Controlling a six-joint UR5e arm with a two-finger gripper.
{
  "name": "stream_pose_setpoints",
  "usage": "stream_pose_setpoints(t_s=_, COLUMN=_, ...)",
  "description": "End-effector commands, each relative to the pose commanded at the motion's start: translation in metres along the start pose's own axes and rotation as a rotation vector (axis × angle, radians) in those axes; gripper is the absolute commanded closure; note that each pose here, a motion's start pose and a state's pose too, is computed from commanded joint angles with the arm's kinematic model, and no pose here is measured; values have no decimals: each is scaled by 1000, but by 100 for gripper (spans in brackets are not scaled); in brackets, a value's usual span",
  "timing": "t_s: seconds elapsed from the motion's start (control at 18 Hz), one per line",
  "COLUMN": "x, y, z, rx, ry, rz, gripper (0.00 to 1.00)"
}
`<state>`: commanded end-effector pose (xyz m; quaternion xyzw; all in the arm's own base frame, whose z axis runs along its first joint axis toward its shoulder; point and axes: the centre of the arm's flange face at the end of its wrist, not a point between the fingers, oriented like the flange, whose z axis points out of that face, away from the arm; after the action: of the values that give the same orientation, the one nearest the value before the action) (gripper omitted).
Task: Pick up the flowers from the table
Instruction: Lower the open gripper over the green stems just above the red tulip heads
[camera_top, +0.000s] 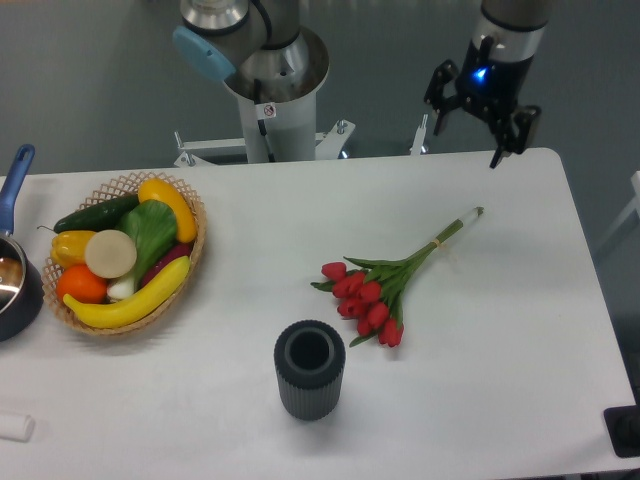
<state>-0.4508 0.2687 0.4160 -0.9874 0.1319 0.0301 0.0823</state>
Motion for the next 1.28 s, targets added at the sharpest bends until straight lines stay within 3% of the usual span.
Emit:
stream_pose_setpoints(t_s=0.5, x=-16, y=-3, z=78, rx=-5, ry=36, rz=-12, gripper=0)
stream_pose_setpoints(t_s=0.78, x=-9, y=-8, z=134, rx=-9, ry=130, rz=-1, gripper=0)
stream_pose_setpoints(t_s=1.28, x=-11, y=-27, z=186, rx=-9, ry=132, rz=-38, gripper=0)
